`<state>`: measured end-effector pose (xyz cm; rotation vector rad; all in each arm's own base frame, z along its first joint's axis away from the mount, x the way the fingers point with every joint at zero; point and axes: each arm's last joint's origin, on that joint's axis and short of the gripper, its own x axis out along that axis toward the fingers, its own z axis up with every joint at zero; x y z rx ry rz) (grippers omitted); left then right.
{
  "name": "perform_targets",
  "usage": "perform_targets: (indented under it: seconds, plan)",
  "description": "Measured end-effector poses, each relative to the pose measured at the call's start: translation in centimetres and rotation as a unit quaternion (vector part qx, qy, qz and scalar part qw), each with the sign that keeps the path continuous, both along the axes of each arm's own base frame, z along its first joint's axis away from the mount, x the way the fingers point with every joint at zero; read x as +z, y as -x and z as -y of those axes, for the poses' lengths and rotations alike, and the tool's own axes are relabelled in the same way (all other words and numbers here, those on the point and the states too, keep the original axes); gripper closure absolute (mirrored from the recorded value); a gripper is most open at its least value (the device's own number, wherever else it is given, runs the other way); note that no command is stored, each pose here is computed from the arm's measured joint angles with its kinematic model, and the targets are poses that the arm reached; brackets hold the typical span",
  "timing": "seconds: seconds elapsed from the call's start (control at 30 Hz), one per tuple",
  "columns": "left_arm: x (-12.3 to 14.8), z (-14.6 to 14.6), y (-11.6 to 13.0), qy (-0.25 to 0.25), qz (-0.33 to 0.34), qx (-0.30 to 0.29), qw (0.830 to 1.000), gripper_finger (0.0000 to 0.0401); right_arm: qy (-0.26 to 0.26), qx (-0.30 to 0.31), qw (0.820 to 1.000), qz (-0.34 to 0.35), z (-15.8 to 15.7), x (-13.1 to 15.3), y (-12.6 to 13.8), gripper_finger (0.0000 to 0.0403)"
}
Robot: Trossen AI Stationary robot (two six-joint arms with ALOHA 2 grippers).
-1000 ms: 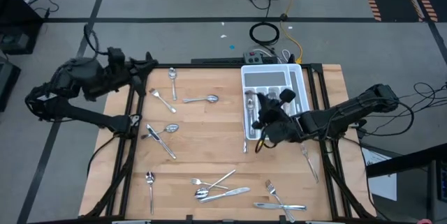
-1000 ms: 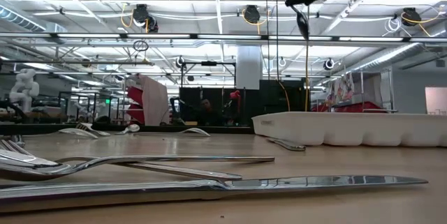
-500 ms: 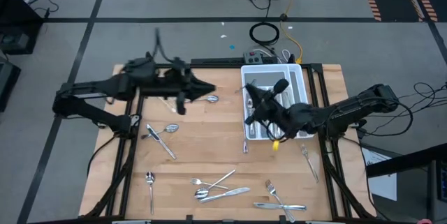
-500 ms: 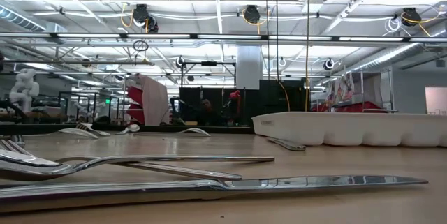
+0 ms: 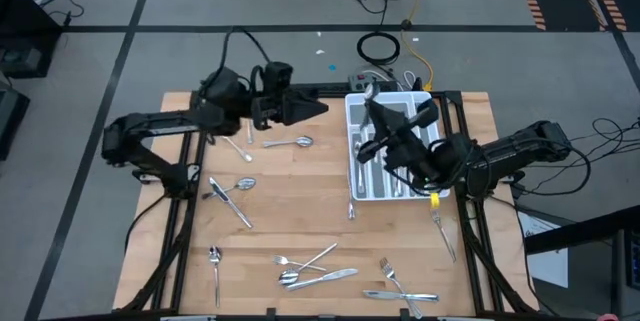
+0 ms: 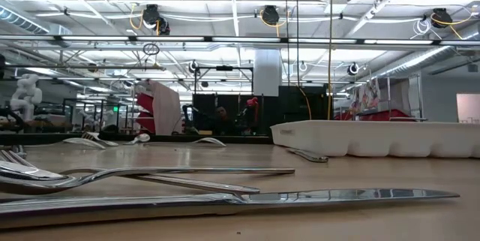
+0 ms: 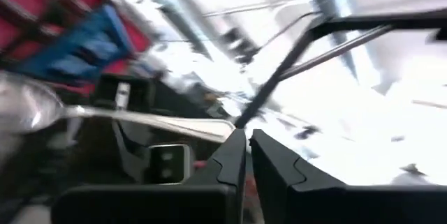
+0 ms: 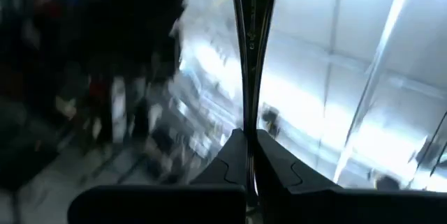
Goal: Sort silverware
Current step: Put the silver spoon into the white silverware tray
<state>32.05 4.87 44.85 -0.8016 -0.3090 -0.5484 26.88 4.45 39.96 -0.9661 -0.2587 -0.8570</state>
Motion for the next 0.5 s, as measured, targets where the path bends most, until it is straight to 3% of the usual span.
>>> perform_targets:
  seconds: [0.13, 0.33, 0.5]
  plan:
    - [-1.1, -1.0, -1.5, 0.034, 0.019, -0.046, 0.998, 0.0369, 0.039, 0.051, 0.997, 0.041, -0.5, 0.5, 0.3, 0.0403]
    - [-2.5, -2.9, -2.5, 0.074, 0.064, -0.103, 0.99, 0.0369, 0.053, 0.151, 0.985, 0.063, -1.7, 0.5, 0.3, 0.0403]
    - [-5.2, -4.4, -4.0, 0.047, -0.013, -0.18, 0.982, 0.0369, 0.053, 0.182, 0.98, 0.068, -2.8, 0.5, 0.5, 0.0403]
